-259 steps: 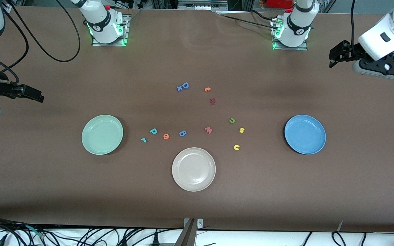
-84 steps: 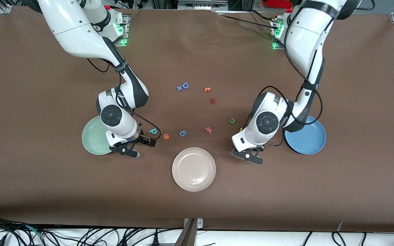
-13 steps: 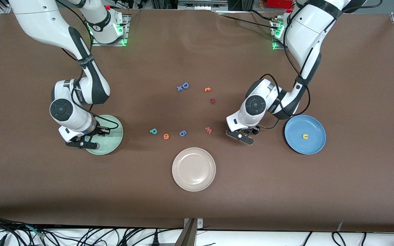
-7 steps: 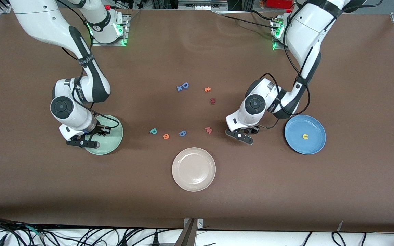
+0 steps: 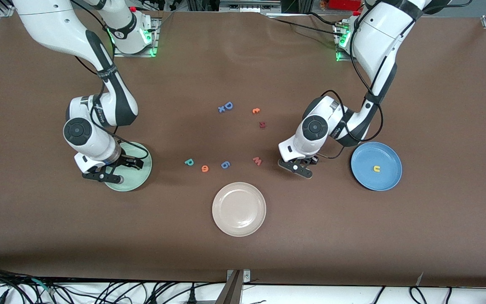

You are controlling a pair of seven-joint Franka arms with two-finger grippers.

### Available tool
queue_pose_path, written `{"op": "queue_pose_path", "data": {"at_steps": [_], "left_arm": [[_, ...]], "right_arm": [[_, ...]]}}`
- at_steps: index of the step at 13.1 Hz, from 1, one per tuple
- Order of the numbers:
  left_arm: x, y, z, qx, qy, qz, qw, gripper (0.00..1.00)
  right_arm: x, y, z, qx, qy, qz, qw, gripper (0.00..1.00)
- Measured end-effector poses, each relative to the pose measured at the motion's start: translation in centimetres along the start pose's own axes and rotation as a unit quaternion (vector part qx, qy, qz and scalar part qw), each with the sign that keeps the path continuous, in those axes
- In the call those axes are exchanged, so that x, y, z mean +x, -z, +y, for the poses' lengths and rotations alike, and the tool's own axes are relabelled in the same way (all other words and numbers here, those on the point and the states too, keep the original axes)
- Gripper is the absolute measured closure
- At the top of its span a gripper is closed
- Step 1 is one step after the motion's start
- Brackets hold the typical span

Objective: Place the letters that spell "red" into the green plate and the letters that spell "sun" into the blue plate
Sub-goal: 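Carry the S to the blue plate while the right gripper reaches the teal d, then grasp the teal d with the right gripper while the left gripper moves on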

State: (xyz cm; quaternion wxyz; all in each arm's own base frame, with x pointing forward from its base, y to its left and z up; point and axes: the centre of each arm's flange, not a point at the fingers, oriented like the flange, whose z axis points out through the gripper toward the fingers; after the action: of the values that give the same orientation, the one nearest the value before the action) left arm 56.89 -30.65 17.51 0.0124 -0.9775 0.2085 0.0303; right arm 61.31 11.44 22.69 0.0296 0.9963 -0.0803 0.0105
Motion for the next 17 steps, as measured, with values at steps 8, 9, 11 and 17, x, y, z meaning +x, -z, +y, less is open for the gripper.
{"op": "queue_pose_path", "data": {"at_steps": [8,9,11,17], "left_arm": [[-0.9,6.1,-7.2,0.027,0.038,-0.055,0.997,0.78],[-1.2,6.0,-9.7,0.025,0.035,-0.061,0.997,0.78],[-2.2,5.5,-15.5,0.016,0.024,-0.071,0.997,0.78],[-4.7,2.3,-22.1,0.007,0.008,-0.1,0.995,0.78]], "right_arm": [[-1.4,2.4,-9.7,0.04,-0.085,0.016,0.995,0.0],[-1.6,2.0,-11.0,0.041,-0.092,0.015,0.995,0.0],[-2.1,0.9,-13.1,0.041,-0.103,0.01,0.994,0.0],[-3.1,-1.6,-16.3,0.037,-0.118,0.0,0.992,0.0]]}}
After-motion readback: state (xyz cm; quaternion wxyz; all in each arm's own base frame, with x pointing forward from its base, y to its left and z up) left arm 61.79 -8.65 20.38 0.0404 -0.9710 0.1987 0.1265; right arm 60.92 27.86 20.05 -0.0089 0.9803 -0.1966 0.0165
